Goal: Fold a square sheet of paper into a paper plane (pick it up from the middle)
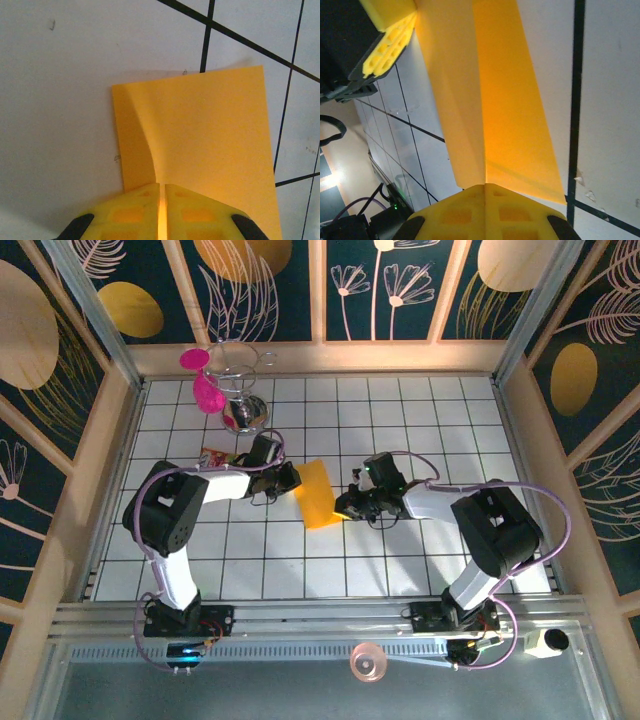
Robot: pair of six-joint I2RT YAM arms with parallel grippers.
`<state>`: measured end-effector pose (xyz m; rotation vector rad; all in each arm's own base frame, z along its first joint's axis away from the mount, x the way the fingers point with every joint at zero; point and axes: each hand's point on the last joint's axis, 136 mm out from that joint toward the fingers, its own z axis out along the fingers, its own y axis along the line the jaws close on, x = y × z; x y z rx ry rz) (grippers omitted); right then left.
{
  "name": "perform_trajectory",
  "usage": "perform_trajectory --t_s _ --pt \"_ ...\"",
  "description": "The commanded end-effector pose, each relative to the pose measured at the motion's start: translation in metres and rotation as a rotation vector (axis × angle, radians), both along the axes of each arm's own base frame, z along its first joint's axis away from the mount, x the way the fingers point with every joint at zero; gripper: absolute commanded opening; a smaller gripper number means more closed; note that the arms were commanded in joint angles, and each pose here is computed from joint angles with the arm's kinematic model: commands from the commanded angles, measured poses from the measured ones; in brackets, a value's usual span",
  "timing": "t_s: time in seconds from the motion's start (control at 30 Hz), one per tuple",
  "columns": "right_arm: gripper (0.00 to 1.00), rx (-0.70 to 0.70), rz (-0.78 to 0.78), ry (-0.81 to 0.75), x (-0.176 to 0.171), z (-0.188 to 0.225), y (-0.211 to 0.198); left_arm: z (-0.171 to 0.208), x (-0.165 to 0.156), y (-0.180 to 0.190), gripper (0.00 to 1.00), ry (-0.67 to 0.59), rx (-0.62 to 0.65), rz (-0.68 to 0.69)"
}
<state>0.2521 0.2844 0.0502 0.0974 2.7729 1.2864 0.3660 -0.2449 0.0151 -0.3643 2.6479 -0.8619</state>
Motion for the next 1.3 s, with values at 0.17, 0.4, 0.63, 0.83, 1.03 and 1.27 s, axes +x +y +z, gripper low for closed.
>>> perform_trajectory --t_s 0.17,0.4,0.63,0.83,1.03,1.27 --pt "0.00 0.124 0.135 -0.112 0.013 0.026 0.050 -0.015 -0.004 -0.002 0.10 0.030 0.006 -0.019" --pt "0.00 0.136 0.113 -0.114 0.027 0.016 0.064 -0.014 -0.002 -0.005 0.09 0.022 0.000 -0.033" --pt "0.00 0.136 0.062 -0.115 0.038 0.007 0.068 -0.015 -0.001 -0.007 0.09 0.022 -0.005 -0.035" --pt "0.00 0.105 0.037 -0.103 0.043 -0.005 0.067 -0.015 -0.001 -0.007 0.09 0.025 -0.008 -0.034" --pt "0.00 0.100 0.030 -0.098 0.045 -0.009 0.067 -0.015 -0.002 -0.007 0.08 0.025 -0.011 -0.034" --pt "0.00 0.099 0.025 -0.097 0.047 -0.011 0.068 -0.016 -0.003 -0.007 0.08 0.028 -0.012 -0.033"
